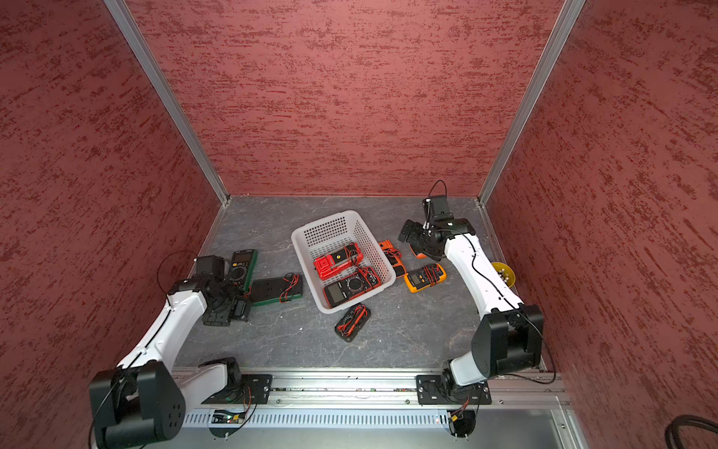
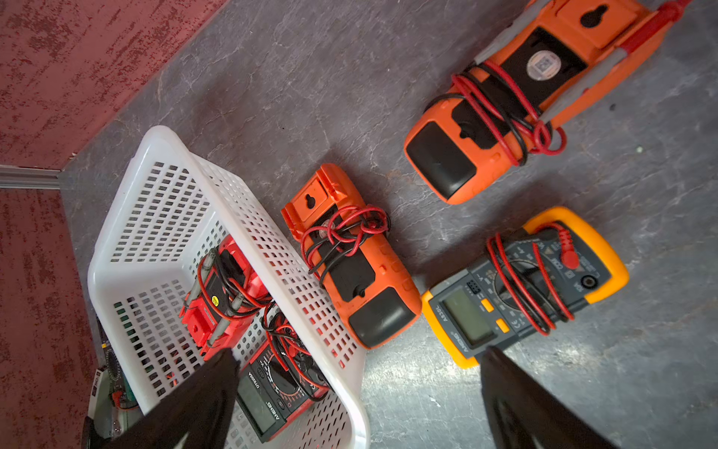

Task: Put the multimeter into the basket
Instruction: Pick up the multimeter from the center of the board, then place the multimeter in the basket.

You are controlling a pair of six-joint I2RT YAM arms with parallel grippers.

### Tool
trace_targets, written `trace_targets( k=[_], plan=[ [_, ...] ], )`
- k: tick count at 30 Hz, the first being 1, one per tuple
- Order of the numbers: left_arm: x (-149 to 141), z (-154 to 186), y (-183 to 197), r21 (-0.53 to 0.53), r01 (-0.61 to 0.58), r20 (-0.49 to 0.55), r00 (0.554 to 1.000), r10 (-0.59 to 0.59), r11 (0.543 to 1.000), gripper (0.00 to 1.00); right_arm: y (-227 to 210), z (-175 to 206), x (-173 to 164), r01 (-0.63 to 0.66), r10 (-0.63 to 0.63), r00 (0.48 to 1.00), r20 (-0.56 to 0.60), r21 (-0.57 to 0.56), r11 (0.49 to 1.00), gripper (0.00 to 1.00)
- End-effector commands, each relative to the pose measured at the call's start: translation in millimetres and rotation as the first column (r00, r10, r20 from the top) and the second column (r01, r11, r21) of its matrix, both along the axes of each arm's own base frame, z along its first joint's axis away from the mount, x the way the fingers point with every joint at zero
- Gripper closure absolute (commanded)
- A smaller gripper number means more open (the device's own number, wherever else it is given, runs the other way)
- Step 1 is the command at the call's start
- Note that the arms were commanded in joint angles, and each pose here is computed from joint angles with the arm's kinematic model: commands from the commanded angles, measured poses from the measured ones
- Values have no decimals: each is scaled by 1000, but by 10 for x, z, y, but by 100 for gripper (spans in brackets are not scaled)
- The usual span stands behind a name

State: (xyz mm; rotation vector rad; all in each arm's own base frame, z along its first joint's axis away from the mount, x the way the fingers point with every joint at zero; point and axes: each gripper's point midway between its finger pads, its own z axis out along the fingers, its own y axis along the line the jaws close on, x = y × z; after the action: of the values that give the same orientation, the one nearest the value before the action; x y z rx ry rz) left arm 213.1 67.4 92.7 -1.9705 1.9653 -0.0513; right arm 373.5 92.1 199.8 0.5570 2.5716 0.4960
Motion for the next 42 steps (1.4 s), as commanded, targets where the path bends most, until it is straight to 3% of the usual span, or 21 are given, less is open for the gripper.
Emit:
trace_targets(
  k=[1,5,9,11,13,17,21,23,26,29,35,42],
  plan=[
    [83,419,121,116,52,59,996,-59,992,73,7,104,61,9,-10,1000,28,18,1000,1],
    [440,966,65,253,198,127,964,-235,947,76,4,150,73,11,-12,999,46,22,1000,1],
    [1000,1496,-252,390,423,125,855,-503,818,77,-9,190,64,17,-18,998,62,20,1000,1],
    [1316,1677,-508,434,556,99,752,-651,709,77,-24,193,54,28,-30,997,68,20,999,1],
    [1628,1807,-811,478,675,46,620,-783,562,77,-34,149,57,41,-42,997,65,22,999,1],
    [2158,1970,-1469,548,805,-39,297,-954,228,79,-44,262,6,58,-62,992,105,46,997,1],
    [2508,1906,-2096,568,816,-152,-19,-988,-103,80,-61,286,-40,70,-75,990,115,50,996,1],
    [2631,1819,-2320,556,800,-209,-126,-970,-224,83,-66,293,-60,74,-80,990,118,53,996,1],
    [2770,1631,-2592,524,766,-263,-269,-926,-371,83,-73,310,-89,79,-85,989,124,60,995,1],
    [2873,1461,-2775,498,735,-292,-357,-887,-460,83,-82,320,-121,84,-92,988,127,62,995,1],
    [2937,1113,-3018,439,682,-350,-469,-811,-584,83,-97,341,-164,96,-104,986,133,68,993,1],
    [2814,632,-3136,323,654,-357,-585,-728,-684,84,-113,358,-192,106,-114,984,137,70,992,1]
  ],
)
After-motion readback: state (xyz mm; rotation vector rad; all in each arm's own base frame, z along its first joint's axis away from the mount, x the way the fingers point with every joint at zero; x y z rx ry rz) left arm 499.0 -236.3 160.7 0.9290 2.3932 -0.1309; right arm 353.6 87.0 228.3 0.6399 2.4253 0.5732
